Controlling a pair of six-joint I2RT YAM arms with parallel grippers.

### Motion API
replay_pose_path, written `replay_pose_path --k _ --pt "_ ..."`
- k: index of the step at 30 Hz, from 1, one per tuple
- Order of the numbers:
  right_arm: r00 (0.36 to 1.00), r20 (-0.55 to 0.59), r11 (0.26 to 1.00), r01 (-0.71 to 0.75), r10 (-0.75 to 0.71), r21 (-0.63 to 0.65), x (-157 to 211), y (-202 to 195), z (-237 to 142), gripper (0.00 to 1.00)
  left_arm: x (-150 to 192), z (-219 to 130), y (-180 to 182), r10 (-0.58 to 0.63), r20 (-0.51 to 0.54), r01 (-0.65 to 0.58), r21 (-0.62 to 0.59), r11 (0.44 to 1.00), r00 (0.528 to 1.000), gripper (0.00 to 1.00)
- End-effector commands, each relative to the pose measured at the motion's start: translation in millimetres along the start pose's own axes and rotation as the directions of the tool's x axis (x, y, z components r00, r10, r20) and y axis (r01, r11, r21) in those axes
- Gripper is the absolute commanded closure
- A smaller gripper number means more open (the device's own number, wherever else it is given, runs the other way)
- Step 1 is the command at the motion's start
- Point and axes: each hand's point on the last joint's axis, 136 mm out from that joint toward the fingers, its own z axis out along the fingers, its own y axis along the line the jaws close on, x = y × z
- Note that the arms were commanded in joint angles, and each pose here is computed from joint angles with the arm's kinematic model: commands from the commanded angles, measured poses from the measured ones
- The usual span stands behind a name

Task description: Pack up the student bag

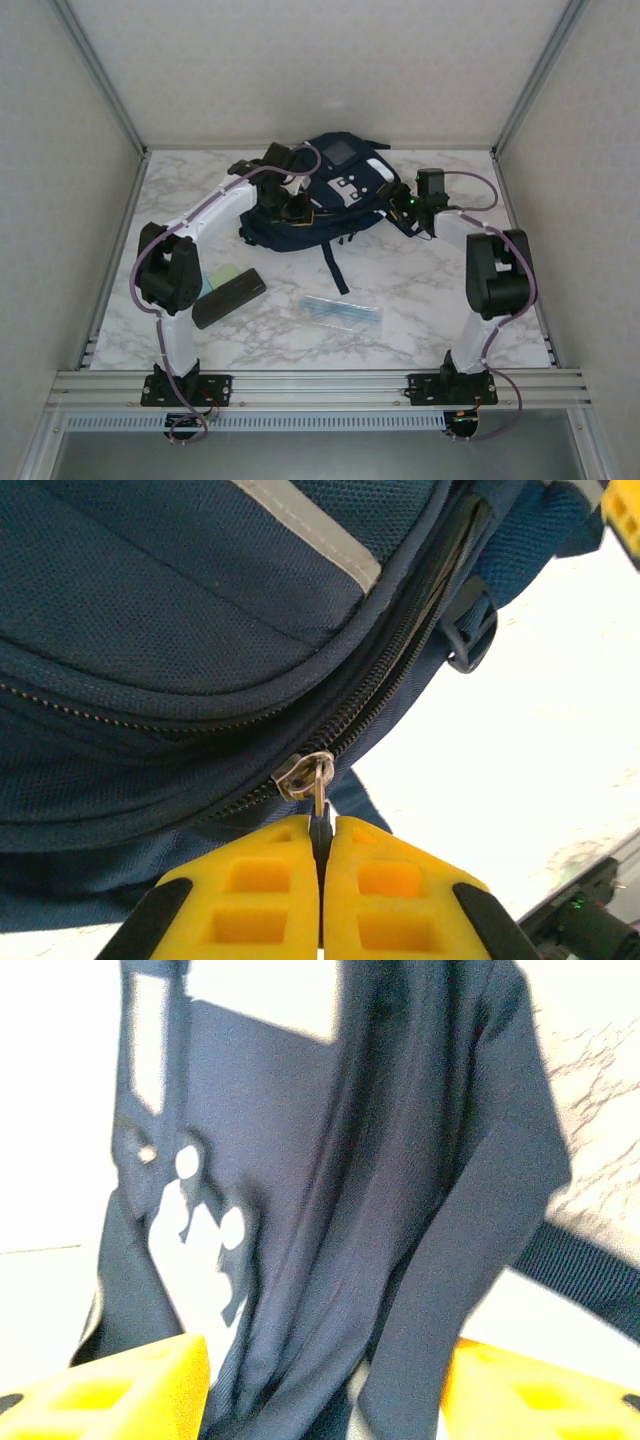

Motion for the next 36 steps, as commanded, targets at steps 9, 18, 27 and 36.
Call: replay_pose_path --k 9,18,27,36 --pt "0.970 -0.233 0.975 -0.118 0.072 -0.188 108 73 -23 0.39 -21 -25 -55 0.040 0.090 -0.056 0.174 0.983 0.995 1.00" --pt "0.957 -0.248 0.953 -0.207 0.150 -0.222 130 90 20 0.42 -7 -27 -78 0.081 0.072 -0.095 0.219 0.971 0.994 1.00" --pt "0.982 -0.176 0.984 -0.093 0.065 -0.154 119 57 32 1.00 1 -26 -45 0.046 0.053 -0.055 0.167 0.984 0.998 1.00" --pt "0.979 -0.178 0.994 0.091 -0.101 -0.064 95 19 -9 1.00 -2 -27 59 -0.017 0.079 0.029 -0.152 0.988 0.997 1.00"
